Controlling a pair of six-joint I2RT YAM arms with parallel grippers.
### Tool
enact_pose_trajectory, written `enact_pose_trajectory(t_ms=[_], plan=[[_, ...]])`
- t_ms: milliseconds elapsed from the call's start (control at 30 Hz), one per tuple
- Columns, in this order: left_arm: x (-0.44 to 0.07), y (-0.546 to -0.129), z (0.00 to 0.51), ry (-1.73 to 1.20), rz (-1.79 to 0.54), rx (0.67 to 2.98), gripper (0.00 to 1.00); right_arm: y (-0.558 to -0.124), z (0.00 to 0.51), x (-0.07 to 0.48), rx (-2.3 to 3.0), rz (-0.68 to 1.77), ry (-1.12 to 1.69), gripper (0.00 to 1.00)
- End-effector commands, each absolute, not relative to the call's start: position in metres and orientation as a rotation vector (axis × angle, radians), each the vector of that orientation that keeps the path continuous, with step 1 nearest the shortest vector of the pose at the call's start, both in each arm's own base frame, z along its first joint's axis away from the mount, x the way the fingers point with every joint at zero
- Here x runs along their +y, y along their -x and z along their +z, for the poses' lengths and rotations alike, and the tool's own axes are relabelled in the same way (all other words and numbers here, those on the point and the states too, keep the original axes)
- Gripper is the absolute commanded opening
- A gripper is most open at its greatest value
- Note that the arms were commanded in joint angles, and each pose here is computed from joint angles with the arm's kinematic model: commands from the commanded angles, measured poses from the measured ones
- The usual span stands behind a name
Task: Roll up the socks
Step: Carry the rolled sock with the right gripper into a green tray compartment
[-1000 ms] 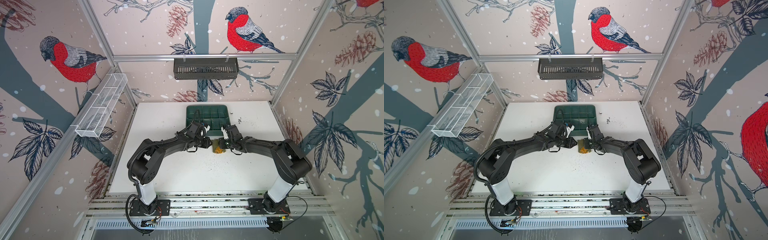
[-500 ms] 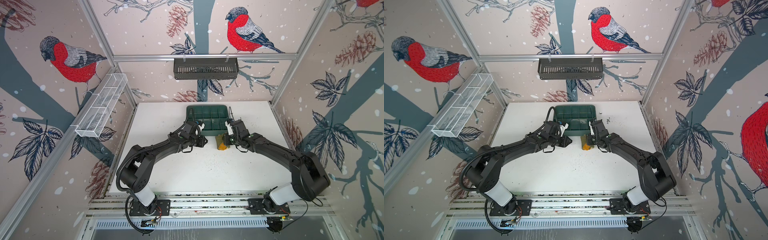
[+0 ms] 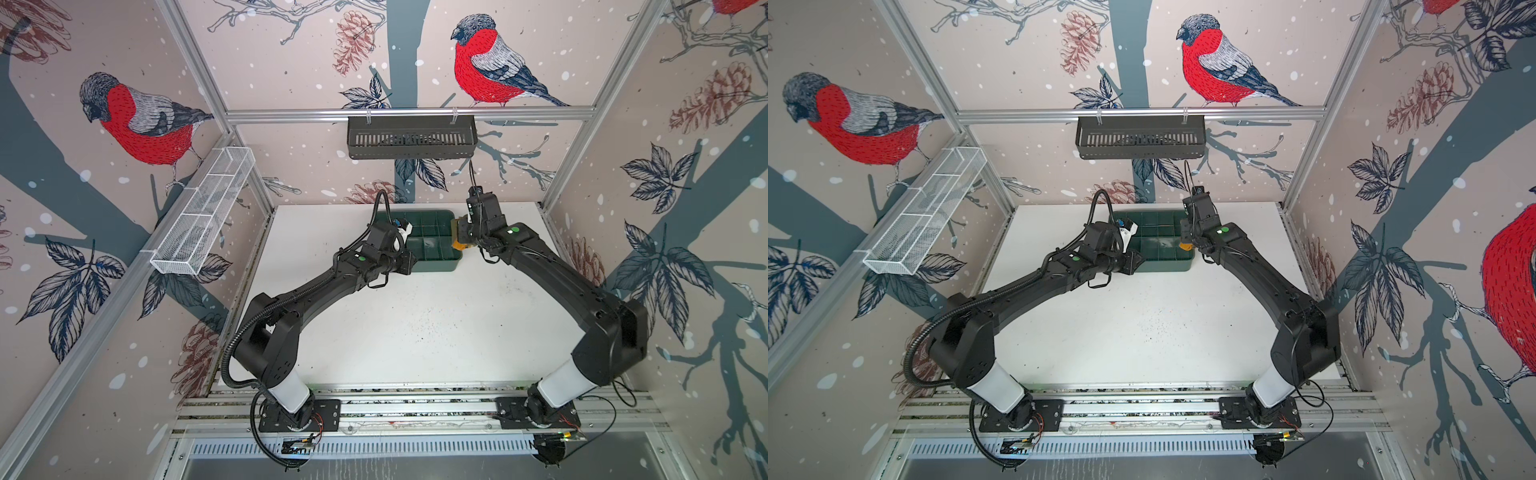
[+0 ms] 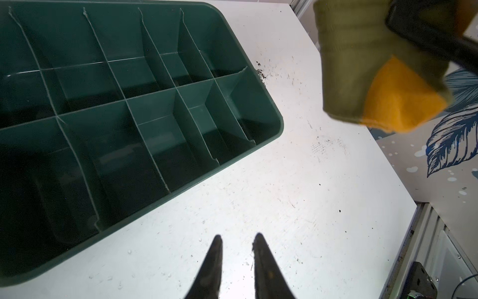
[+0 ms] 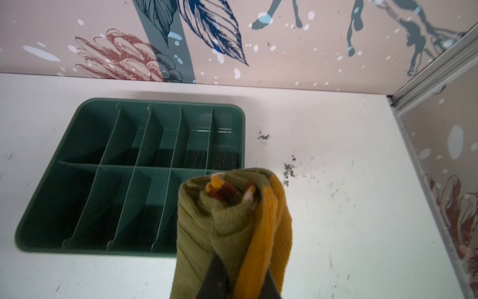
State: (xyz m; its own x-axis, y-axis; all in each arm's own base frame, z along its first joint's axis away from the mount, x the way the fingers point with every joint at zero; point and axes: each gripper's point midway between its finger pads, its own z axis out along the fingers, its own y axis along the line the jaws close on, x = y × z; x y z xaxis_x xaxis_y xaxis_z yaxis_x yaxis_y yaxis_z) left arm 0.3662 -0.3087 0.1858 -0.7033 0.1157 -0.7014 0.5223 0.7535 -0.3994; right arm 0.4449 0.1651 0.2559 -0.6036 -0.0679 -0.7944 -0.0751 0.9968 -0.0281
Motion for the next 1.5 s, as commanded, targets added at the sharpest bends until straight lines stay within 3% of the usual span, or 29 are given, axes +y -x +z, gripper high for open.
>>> enact_pose_trajectory(t_ms=[0,300,1467], plan=[[-0.305,-0.364,0.189,-0.499,-0.76,2.271,0.24,-0.457,0.248,0.146,2.262,-0.187,0.1,0.0],[-0.294,-0.36,0.189,-0.495,-0.76,2.277,0.25,-0.487,0.215,0.156,2.346,-0.357,0.146,0.0],[-0.278,-0.353,0.187,-0.469,-0.788,2.259,0.25,-0.482,0.154,0.186,2.362,-0.753,0.349,0.0]])
